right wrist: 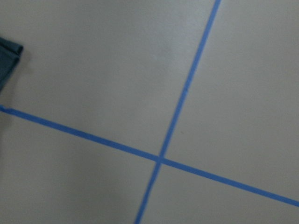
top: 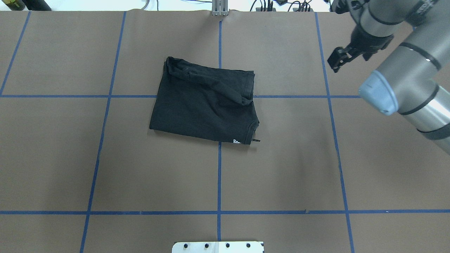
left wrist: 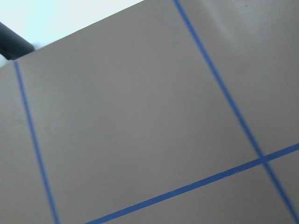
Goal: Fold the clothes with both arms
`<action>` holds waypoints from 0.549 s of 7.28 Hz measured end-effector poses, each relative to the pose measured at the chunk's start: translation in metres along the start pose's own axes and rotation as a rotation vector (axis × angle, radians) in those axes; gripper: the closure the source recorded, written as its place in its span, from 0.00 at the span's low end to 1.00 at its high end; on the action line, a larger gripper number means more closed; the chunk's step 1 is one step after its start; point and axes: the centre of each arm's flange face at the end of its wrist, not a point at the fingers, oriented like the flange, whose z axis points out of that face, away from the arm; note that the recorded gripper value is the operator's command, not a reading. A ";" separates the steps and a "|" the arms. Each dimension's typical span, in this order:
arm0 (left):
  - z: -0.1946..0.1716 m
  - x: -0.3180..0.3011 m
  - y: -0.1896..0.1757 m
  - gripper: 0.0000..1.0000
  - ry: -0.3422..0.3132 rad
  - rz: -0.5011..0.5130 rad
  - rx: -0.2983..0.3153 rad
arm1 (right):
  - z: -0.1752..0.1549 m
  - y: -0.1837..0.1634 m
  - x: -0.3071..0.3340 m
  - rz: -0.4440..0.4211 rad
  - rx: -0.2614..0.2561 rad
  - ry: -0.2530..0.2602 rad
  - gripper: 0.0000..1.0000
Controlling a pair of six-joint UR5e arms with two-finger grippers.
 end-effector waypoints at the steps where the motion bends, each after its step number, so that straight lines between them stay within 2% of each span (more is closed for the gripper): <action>1: 0.009 -0.045 0.042 0.00 0.025 -0.078 -0.045 | -0.004 0.027 0.040 -0.014 -0.032 0.001 0.00; 3: 0.024 -0.088 0.100 0.00 0.082 -0.216 -0.129 | 0.005 0.082 0.129 -0.029 -0.094 -0.036 0.00; 4: 0.023 -0.098 0.114 0.00 0.089 -0.263 -0.152 | 0.016 0.113 0.175 -0.012 -0.128 -0.049 0.00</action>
